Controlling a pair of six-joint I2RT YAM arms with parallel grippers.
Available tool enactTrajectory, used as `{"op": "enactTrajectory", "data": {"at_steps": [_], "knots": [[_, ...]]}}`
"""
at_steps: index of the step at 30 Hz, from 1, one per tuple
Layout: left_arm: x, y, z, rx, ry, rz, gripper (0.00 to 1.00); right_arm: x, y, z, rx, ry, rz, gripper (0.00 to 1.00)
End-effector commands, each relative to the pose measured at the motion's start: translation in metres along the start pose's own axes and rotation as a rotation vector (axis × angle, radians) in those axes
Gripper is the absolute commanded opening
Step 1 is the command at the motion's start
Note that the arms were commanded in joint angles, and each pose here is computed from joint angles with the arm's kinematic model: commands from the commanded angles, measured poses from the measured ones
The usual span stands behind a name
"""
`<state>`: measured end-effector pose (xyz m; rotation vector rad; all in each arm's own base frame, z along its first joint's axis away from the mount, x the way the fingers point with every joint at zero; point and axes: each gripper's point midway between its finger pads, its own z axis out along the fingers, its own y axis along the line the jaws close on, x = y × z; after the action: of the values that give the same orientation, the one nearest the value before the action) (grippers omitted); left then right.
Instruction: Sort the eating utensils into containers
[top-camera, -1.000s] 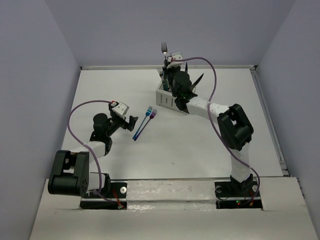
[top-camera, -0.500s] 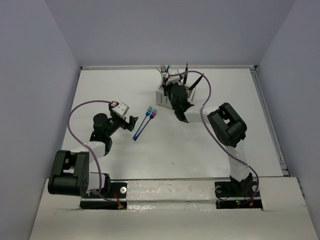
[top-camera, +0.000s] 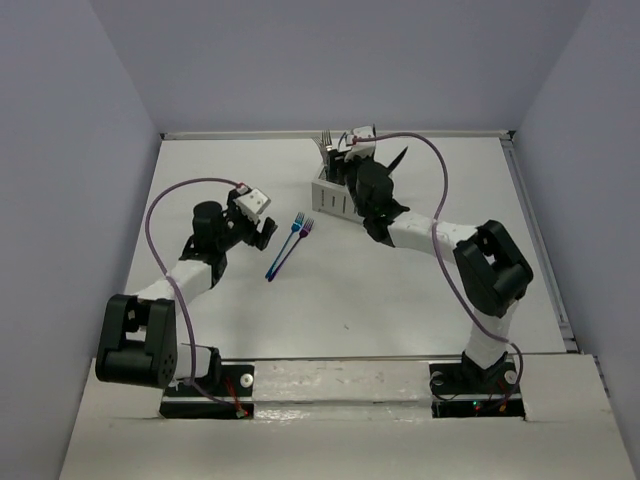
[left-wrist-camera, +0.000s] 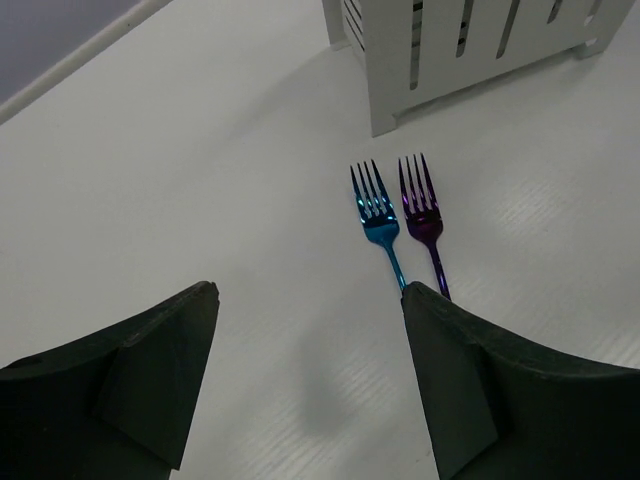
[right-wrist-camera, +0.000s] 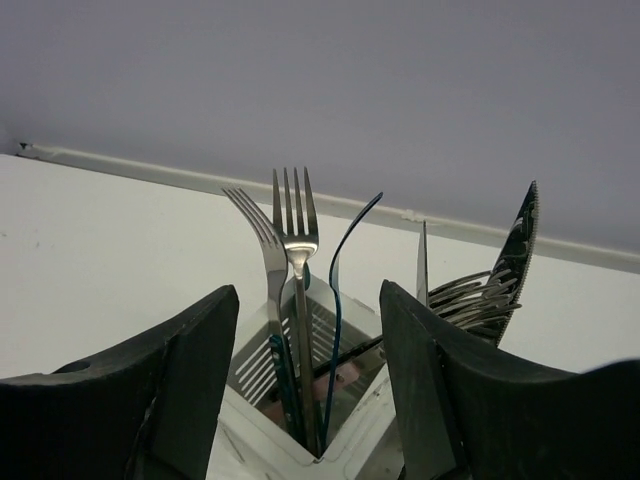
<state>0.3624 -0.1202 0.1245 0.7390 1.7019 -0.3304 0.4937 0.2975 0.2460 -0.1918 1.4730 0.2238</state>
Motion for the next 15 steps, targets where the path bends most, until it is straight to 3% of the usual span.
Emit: {"op": "enactTrajectory", "data": {"at_steps": [1, 4, 8, 11, 15], "knots": [[0.001, -0.011, 0.005, 0.082, 0.201, 0.125, 0.85, -0.046, 0.012, -0.019, -0.034, -0.005, 0.028, 0.65], [0.016, -0.028, 0.005, 0.174, 0.292, 0.171, 0.85, -0.060, 0.010, -0.035, -0.046, 0.026, 0.093, 0.65], [0.033, -0.029, 0.020, 0.227, 0.419, 0.073, 0.79, -0.061, 0.013, -0.059, -0.070, 0.078, 0.185, 0.63], [0.047, -0.030, 0.034, 0.237, 0.503, -0.033, 0.65, -0.058, 0.016, -0.076, -0.101, 0.106, 0.193, 0.61], [0.052, -0.044, 0.044, 0.316, 0.534, -0.133, 0.64, -0.058, 0.018, -0.094, -0.127, 0.137, 0.213, 0.61]]}}
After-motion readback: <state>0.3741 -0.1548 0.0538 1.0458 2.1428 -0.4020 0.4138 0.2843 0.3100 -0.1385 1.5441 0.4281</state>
